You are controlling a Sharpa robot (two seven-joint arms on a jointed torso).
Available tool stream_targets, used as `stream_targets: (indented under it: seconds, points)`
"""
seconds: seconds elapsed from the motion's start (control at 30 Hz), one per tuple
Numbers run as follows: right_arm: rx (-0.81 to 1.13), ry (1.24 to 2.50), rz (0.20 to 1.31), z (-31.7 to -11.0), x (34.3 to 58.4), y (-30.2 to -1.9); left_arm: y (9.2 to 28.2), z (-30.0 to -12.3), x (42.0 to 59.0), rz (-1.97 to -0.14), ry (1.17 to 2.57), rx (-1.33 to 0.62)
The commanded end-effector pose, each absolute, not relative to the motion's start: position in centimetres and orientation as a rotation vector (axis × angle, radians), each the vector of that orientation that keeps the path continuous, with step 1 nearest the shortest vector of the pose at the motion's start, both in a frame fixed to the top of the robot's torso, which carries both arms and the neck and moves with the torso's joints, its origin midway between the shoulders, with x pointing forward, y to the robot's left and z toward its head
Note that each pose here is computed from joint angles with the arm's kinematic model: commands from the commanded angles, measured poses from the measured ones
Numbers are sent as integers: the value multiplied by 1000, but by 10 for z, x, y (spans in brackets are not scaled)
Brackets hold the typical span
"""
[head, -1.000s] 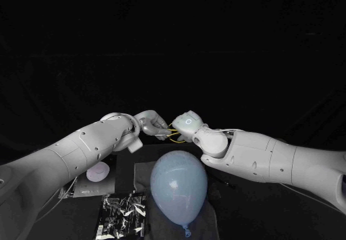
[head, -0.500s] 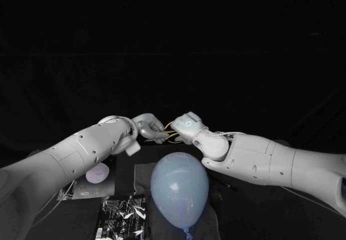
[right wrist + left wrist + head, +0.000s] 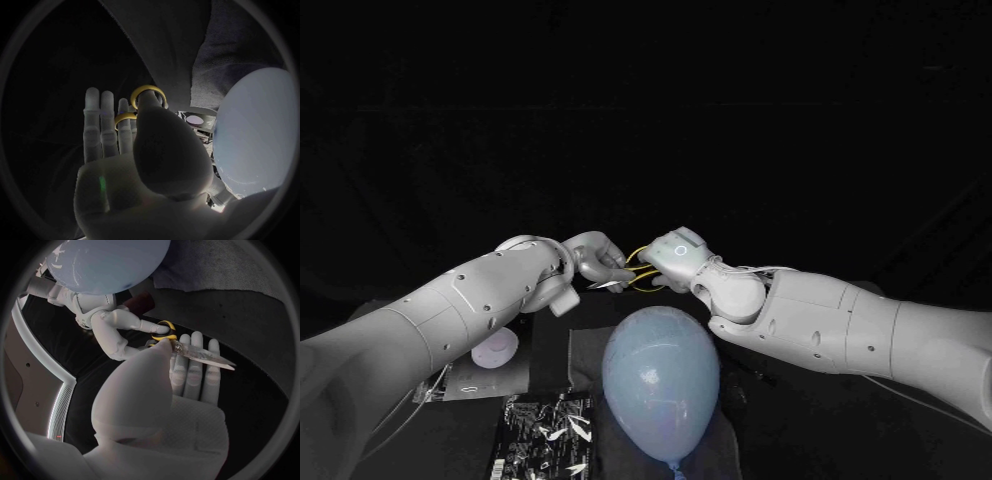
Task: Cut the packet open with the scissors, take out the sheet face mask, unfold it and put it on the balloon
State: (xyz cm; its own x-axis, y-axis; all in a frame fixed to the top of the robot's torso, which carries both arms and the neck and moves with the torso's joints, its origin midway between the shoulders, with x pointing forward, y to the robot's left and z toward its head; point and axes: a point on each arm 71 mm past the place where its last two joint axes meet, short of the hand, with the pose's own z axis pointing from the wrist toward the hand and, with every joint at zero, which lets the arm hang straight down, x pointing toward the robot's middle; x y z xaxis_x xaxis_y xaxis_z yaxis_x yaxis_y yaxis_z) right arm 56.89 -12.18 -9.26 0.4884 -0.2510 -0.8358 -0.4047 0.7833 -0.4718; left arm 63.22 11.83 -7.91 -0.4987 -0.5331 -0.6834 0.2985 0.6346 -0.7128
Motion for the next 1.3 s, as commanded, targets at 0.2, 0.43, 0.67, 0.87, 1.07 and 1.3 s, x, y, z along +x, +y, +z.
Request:
stream_targets:
  seconds: [0.2, 0.43, 0.67, 0.87, 1.07, 1.3]
  points:
    - [-643, 1023, 225, -83, 565, -126, 122, -82, 633, -992, 1857, -229]
    - [-586, 981, 325, -77, 559, -135, 124, -82, 634, -985, 1855, -234]
    - [-544, 982, 421, -73, 557, -144, 127, -82, 634, -982, 1850, -241]
    - [-548, 1042, 457, -75, 559, -151, 129, -83, 635, -976, 1844, -248]
    - [-567, 1090, 465, -78, 561, -151, 131, -83, 635, -970, 1845, -252]
    - [-578, 1115, 464, -80, 562, -148, 130, -84, 635, -970, 1852, -249]
